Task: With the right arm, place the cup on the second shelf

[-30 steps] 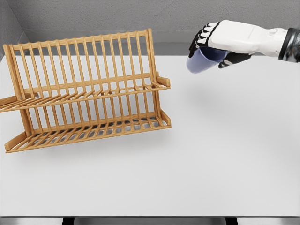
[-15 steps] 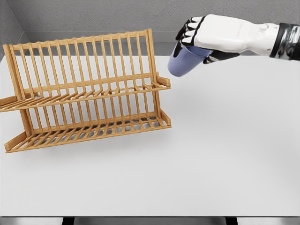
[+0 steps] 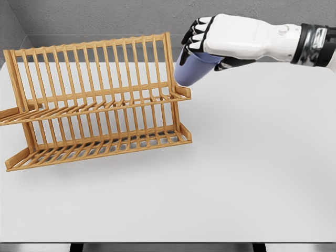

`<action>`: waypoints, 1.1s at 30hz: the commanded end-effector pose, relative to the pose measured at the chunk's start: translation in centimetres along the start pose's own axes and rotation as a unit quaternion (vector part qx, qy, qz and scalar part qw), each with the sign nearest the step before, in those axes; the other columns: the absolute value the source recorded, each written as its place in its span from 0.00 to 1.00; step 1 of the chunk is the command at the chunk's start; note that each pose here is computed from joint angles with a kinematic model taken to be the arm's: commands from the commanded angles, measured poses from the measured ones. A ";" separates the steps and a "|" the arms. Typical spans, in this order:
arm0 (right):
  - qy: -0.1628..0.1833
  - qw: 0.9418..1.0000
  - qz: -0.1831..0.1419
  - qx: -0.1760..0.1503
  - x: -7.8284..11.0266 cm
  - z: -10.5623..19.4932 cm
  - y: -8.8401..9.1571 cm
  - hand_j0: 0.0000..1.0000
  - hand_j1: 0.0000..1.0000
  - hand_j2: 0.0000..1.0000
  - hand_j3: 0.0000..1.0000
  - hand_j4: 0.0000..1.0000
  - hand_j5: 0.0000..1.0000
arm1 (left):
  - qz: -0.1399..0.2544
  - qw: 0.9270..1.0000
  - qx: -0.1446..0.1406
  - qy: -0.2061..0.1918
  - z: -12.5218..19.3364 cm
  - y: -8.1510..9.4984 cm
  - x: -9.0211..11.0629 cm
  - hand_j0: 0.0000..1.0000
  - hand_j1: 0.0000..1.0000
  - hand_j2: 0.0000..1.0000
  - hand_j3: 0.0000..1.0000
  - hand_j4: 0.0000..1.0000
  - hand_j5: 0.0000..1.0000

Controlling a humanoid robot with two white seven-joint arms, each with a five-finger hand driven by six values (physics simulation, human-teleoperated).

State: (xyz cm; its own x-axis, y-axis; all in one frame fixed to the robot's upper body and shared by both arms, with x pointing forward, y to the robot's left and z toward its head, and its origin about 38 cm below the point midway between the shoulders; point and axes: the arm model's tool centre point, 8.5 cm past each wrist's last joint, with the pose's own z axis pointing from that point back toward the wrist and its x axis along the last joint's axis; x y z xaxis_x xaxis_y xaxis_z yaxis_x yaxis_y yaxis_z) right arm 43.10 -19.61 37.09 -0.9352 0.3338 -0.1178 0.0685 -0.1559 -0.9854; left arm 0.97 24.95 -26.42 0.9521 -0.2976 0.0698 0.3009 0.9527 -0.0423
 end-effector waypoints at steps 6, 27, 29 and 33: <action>-0.016 1.000 0.004 -0.007 0.9 -0.9 -0.3 0.64 0.64 0.64 0.64 0.64 0.64 | 0.000 1.000 0.000 0.000 0.0 0.0 0.0 1.00 1.00 1.00 1.00 1.00 1.00; -0.052 0.999 -0.011 0.013 2.4 -3.5 1.6 1.00 1.00 1.00 1.00 1.00 1.00 | 0.000 1.000 0.000 0.000 0.0 0.0 0.0 1.00 1.00 1.00 1.00 1.00 1.00; -0.051 0.999 -0.008 0.012 2.4 -3.3 1.5 1.00 1.00 1.00 1.00 1.00 1.00 | 0.000 1.000 0.000 0.000 0.0 0.0 0.0 1.00 1.00 1.00 1.00 1.00 1.00; -0.028 1.000 0.001 -0.011 1.4 -1.7 -0.2 1.00 1.00 1.00 1.00 1.00 1.00 | 0.000 1.000 0.000 0.000 0.0 0.0 0.0 1.00 1.00 1.00 1.00 1.00 1.00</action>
State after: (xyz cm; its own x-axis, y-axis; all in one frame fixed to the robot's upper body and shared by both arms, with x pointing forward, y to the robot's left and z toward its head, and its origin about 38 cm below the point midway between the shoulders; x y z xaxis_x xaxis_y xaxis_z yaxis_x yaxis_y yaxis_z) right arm 42.29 -16.77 35.61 -0.9603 0.2605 -0.0999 0.0590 -0.1603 -0.9853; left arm 0.97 24.95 -26.42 0.9521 -0.2977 0.0698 0.3009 0.9527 -0.0423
